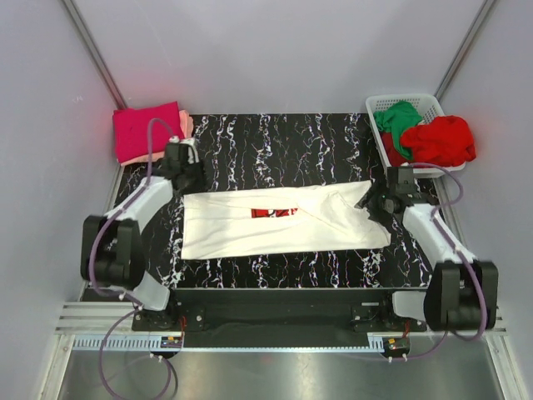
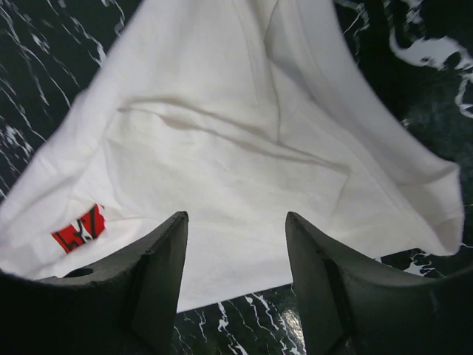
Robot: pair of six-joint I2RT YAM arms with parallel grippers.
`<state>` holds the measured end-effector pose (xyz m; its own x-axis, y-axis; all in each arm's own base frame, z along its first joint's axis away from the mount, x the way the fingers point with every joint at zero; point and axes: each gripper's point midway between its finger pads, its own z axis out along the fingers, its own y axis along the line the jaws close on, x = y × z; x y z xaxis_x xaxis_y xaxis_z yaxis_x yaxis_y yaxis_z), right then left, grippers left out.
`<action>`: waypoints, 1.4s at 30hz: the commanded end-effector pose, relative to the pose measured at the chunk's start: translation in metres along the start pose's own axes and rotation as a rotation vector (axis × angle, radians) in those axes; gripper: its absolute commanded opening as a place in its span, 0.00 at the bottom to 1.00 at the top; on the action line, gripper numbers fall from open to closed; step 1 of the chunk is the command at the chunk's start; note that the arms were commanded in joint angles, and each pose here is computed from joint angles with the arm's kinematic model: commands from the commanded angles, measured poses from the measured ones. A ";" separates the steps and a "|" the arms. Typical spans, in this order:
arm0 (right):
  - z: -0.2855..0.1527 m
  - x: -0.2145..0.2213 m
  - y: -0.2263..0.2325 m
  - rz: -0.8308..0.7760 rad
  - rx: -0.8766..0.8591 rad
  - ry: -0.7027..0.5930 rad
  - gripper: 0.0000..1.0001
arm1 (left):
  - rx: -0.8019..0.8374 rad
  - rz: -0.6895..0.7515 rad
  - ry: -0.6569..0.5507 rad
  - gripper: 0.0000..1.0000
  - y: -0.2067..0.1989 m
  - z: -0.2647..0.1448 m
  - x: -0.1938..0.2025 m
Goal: Fold and stack the t-shirts
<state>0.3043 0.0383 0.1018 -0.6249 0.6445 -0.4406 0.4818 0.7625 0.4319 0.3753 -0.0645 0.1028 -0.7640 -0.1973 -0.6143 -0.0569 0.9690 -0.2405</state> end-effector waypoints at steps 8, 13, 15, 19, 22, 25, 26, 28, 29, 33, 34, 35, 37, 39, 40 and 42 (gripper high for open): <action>0.076 0.052 0.016 -0.127 0.077 0.340 0.64 | 0.154 0.069 0.259 0.39 -0.065 0.062 0.028; 0.102 0.023 0.037 -0.161 0.093 0.323 0.65 | 0.108 0.035 0.379 0.37 -0.056 0.059 0.067; 0.120 0.008 0.052 -0.168 0.101 0.333 0.65 | 0.078 -0.010 0.431 0.37 -0.051 0.052 0.089; 0.155 -0.017 0.082 -0.166 0.089 0.340 0.65 | 0.169 -0.125 0.482 0.33 -0.065 0.034 0.124; 0.181 -0.025 0.109 -0.163 0.063 0.372 0.60 | 0.228 -0.190 0.502 0.33 -0.077 0.012 0.154; 0.204 -0.031 0.141 -0.149 0.013 0.377 0.59 | 0.276 -0.223 0.513 0.33 -0.096 -0.017 0.180; 0.219 -0.018 0.142 -0.144 0.023 0.408 0.59 | 0.300 -0.198 0.525 0.33 -0.109 -0.027 0.191; 0.223 -0.032 0.184 -0.127 -0.084 0.376 0.59 | 0.329 -0.226 0.524 0.33 -0.123 -0.047 0.204; 0.241 -0.017 0.189 -0.130 -0.092 0.404 0.59 | 0.353 -0.225 0.549 0.33 -0.139 -0.060 0.217; 0.257 -0.023 0.263 -0.111 -0.353 0.351 0.59 | 0.490 -0.242 0.582 0.36 -0.180 -0.102 0.233; 0.265 -0.018 0.269 -0.075 -0.386 0.361 0.59 | 0.532 -0.245 0.571 0.36 -0.188 -0.111 0.230; 0.267 -0.029 0.289 -0.075 -0.475 0.305 0.60 | 0.548 -0.247 0.583 0.36 -0.193 -0.119 0.232; 0.277 -0.020 0.295 -0.022 -0.526 0.322 0.62 | 0.541 -0.237 0.565 0.37 -0.191 -0.135 0.225; 0.270 -0.034 0.324 -0.002 -0.660 0.276 0.65 | 0.504 -0.187 0.500 0.41 -0.189 -0.149 0.208; 0.273 -0.024 0.330 -0.006 -0.712 0.303 0.67 | 0.510 -0.160 0.458 0.43 -0.188 -0.157 0.199; 0.245 -0.036 0.364 -0.053 -0.871 0.258 0.72 | 0.481 -0.074 0.363 0.47 -0.183 -0.164 0.179</action>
<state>0.6427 0.2719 0.0475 -0.8102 0.5172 -0.2757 0.0692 0.5515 0.8313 0.1269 -0.2631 0.1232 -0.9828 -0.0980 -0.1563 0.0352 0.7318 -0.6806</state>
